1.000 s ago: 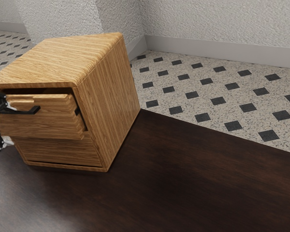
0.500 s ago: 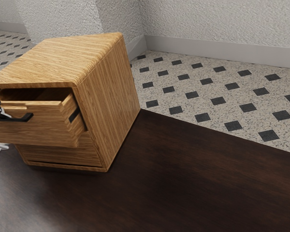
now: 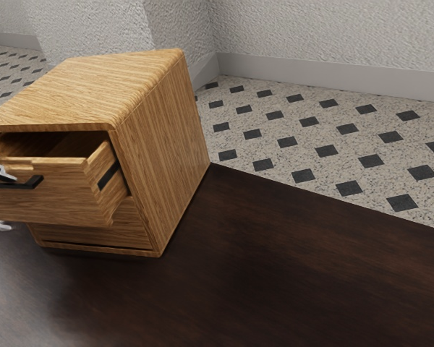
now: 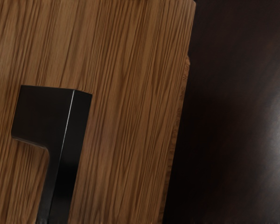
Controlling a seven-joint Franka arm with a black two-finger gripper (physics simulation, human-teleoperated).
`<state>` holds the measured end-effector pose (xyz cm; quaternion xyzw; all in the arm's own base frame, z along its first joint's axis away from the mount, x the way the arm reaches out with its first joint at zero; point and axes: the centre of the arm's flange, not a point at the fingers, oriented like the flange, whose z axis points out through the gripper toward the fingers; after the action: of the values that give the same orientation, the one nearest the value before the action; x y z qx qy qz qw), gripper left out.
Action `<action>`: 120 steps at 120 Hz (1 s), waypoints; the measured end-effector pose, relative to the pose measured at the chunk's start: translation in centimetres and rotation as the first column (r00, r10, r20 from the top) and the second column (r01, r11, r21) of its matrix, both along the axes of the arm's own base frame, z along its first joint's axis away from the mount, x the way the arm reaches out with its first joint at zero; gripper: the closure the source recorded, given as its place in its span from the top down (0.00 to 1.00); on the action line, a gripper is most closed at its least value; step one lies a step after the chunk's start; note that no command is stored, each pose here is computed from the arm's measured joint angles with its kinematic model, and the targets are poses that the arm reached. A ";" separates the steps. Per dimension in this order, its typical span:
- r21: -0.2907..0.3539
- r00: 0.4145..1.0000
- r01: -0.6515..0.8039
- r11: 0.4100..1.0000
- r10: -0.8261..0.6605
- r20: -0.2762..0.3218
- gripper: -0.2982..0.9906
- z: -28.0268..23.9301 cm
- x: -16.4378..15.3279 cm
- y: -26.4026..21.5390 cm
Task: Pull the drawer handle with one arm to open the drawer
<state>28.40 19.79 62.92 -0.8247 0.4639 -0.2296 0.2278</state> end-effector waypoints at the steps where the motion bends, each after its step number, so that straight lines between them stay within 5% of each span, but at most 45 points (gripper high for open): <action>1: -0.001 1.000 0.000 1.000 0.000 0.000 0.75 0.0 0.0 0.0; 120: -0.024 0.998 0.024 0.999 -0.026 -0.063 0.77 0.1 -4.7 -3.2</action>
<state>23.67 16.55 63.06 -0.8282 0.4784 -0.2117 0.2008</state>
